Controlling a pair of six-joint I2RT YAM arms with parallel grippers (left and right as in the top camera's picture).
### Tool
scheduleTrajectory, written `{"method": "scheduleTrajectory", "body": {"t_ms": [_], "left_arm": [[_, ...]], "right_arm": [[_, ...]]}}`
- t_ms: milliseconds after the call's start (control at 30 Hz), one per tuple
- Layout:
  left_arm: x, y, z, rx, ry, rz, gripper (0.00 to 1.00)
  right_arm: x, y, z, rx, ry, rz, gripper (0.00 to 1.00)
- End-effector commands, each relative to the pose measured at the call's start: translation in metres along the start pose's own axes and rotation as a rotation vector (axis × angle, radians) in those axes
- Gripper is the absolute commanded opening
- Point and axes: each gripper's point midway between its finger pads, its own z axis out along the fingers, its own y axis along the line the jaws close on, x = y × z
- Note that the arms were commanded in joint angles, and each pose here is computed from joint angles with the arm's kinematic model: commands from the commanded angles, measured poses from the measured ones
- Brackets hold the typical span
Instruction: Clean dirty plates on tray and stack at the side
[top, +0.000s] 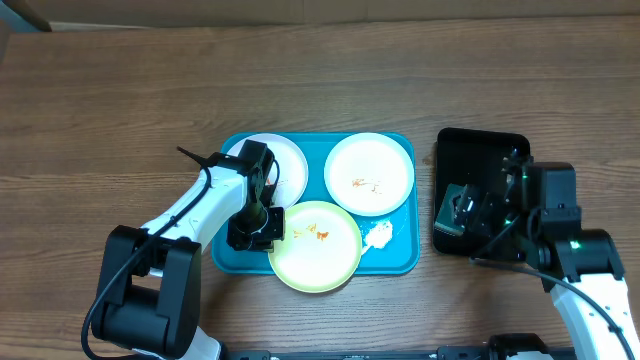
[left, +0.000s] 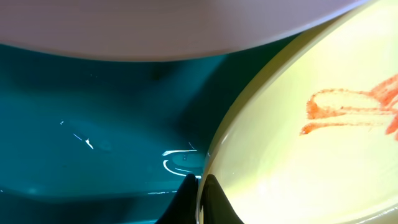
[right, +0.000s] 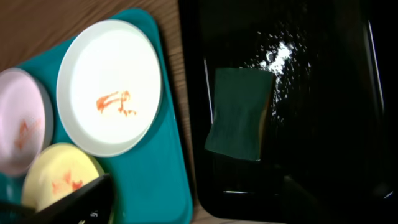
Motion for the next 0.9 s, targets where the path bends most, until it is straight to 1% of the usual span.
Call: {"method": "scheduleTrajectory", "body": {"t_ms": [0, 33, 200, 367, 467, 600, 867], "left_arm": [[-0.007, -0.004, -0.003, -0.001, -0.021, 0.004, 0.04], [-0.007, -0.004, -0.003, -0.001, -0.020, 0.004, 0.04], [-0.006, -0.004, -0.003, -0.002, -0.017, 0.004, 0.04], [-0.006, -0.004, -0.003, -0.002, -0.017, 0.004, 0.04], [-0.006, -0.004, -0.003, -0.002, -0.018, 0.004, 0.04], [-0.006, -0.004, -0.003, -0.002, -0.018, 0.004, 0.04], [-0.007, -0.004, -0.003, -0.002, -0.020, 0.005, 0.04]], "right_arm": [[-0.002, -0.005, 0.009, 0.030, 0.024, 0.018, 0.68], [0.000, -0.006, 0.014, 0.037, 0.041, 0.021, 0.66], [0.003, -0.013, 0.037, 0.068, 0.111, 0.047, 0.65], [0.000, -0.018, 0.061, 0.095, 0.138, 0.105, 0.65], [0.002, -0.031, 0.072, 0.164, 0.151, 0.162, 0.63], [0.008, -0.039, 0.090, 0.197, 0.197, 0.193, 0.60], [0.011, -0.043, 0.103, 0.211, 0.217, 0.219, 0.58]]}}
